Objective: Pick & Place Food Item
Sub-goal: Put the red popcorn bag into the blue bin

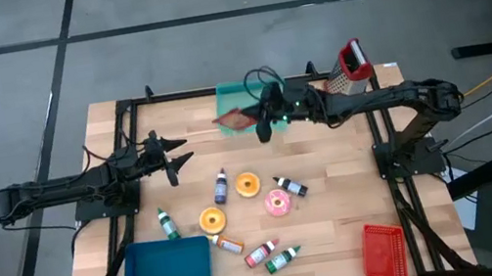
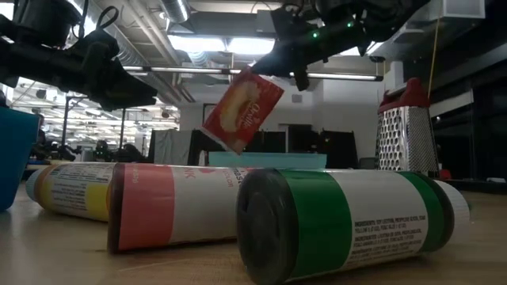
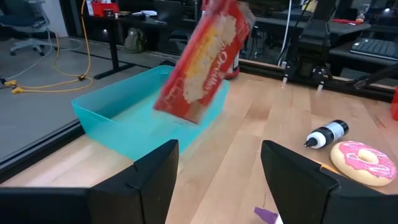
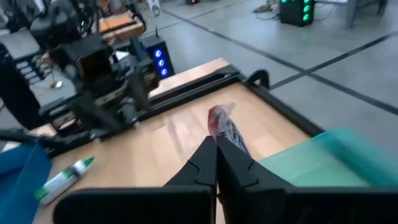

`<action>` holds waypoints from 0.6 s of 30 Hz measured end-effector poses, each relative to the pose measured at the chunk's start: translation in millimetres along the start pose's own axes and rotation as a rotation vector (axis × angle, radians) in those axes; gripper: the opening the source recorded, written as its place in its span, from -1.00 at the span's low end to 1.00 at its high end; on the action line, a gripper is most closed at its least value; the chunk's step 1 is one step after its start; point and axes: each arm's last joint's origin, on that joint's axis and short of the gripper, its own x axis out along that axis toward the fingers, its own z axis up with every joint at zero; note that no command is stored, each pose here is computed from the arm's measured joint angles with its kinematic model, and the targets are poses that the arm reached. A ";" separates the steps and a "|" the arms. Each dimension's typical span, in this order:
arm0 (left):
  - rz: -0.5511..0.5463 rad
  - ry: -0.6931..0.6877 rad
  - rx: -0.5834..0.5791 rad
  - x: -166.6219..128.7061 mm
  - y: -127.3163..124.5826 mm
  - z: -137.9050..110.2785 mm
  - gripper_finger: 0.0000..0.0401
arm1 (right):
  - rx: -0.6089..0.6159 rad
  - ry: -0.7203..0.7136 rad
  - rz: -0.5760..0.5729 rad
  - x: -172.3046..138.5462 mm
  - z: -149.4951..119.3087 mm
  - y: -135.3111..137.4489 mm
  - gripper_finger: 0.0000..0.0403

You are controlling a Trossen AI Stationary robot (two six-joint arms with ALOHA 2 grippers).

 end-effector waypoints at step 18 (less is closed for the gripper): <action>0.000 0.001 0.000 0.0 0.0 -0.1 0.13 | 0.044 -0.143 -0.062 4.5 16.9 -47.2 -1.00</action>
